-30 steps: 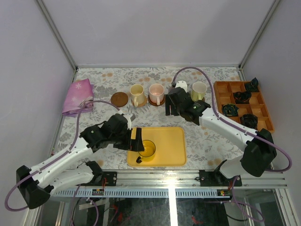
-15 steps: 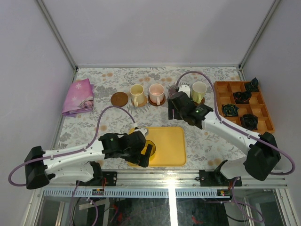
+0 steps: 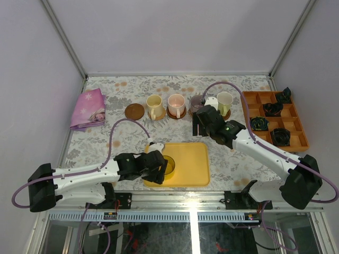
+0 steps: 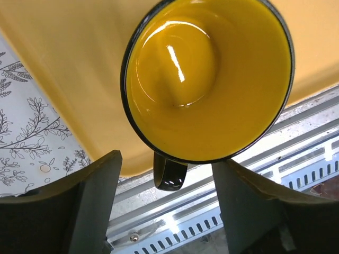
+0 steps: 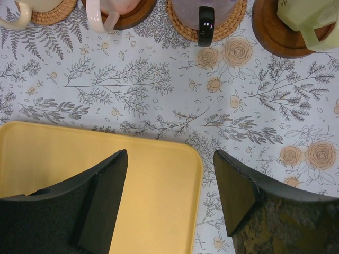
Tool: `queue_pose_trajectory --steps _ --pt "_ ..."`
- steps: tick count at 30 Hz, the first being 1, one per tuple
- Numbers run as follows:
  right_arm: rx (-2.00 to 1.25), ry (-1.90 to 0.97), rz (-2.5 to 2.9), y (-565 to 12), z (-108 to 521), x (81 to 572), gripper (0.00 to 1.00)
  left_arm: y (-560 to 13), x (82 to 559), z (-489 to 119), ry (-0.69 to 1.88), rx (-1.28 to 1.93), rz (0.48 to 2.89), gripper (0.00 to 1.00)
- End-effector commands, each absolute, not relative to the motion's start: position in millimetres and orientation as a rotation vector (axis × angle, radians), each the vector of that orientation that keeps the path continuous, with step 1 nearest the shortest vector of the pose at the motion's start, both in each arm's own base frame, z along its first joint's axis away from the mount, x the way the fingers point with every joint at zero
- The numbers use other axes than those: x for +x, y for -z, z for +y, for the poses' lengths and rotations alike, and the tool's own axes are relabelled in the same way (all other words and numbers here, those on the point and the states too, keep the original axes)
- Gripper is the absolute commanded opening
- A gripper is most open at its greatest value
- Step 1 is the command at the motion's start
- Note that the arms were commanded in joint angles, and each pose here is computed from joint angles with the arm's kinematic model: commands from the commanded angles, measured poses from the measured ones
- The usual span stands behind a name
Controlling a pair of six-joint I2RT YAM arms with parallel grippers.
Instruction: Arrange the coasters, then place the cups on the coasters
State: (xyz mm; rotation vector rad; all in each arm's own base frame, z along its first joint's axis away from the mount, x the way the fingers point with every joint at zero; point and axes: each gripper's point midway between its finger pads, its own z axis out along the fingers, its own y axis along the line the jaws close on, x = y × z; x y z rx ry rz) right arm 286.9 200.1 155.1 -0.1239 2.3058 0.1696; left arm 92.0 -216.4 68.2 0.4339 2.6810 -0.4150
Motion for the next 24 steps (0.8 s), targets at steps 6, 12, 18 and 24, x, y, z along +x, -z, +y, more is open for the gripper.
queue_pose_trajectory --steps 6,12,18,24 --pt "-0.107 -0.171 2.266 -167 198 289 0.73 -60 104 -225 0.428 0.405 2.605 0.55" --pt "-0.115 -0.184 2.282 -163 202 288 0.73 -61 107 -222 0.425 0.387 2.583 0.14" --pt "-0.123 -0.202 2.293 -161 208 290 0.73 -64 109 -219 0.41 0.376 2.555 0.0" --pt "-0.113 -0.212 2.287 -162 208 289 0.73 -87 130 -216 0.341 0.366 2.454 0.0"
